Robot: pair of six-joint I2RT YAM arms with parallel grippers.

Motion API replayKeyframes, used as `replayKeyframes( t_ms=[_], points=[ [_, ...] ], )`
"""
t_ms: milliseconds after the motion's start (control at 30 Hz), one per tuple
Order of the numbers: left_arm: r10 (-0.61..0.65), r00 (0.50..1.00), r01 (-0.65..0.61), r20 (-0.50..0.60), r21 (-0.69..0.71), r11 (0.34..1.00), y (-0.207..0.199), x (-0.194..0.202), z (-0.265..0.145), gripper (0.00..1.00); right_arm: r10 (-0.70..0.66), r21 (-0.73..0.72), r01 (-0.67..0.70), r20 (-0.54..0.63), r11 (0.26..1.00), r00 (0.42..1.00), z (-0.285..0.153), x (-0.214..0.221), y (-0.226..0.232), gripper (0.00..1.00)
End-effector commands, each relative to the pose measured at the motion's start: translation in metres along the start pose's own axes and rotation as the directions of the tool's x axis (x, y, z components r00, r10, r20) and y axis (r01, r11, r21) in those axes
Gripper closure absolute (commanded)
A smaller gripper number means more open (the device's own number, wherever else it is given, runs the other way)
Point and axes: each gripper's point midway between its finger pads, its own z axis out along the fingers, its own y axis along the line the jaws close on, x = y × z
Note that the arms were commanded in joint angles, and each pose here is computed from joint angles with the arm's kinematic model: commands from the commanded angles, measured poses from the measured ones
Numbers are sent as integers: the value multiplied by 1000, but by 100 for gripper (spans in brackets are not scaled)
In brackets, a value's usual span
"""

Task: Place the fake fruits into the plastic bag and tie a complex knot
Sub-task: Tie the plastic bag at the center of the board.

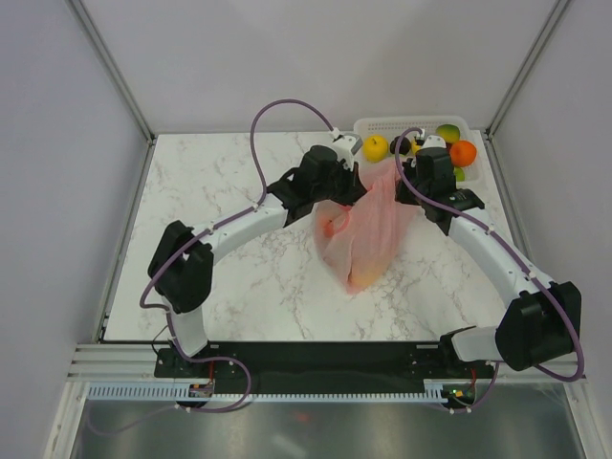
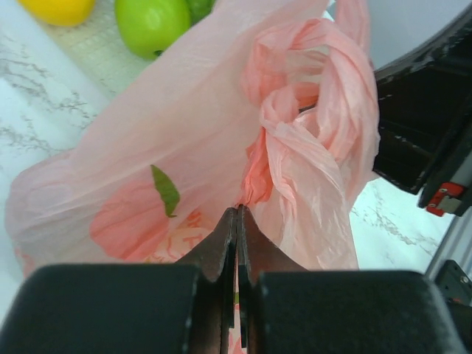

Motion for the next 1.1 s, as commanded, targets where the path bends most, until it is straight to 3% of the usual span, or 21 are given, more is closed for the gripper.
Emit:
replayKeyframes(
  t_ms=[0, 400, 733, 800, 867, 1067],
  points=[
    [67, 991, -59, 117, -67, 996, 3, -36, -20, 98, 23, 24, -25, 86, 999, 996, -12, -28, -2, 100],
    [64, 986, -35, 151, -190, 981, 24, -39, -37, 98, 58, 120, -74, 125, 990, 990, -18, -34, -23, 100],
    [71, 986, -58, 153, -89, 994, 6, -40, -33, 98, 50, 59, -56, 105, 997, 993, -15, -32, -12, 100],
    [85, 986, -80, 142, -47, 996, -1, -37, -32, 71, 48, 50, -54, 101, 997, 994, -14, -31, -10, 100],
    [95, 988, -93, 125, -18, 995, -5, -33, -30, 58, 48, 42, -53, 98, 998, 994, -13, -31, -8, 100],
    [123, 992, -125, 28, 52, 991, -12, -11, -24, 54, 48, 28, -51, 100, 998, 994, -14, -32, -6, 100]
  ],
)
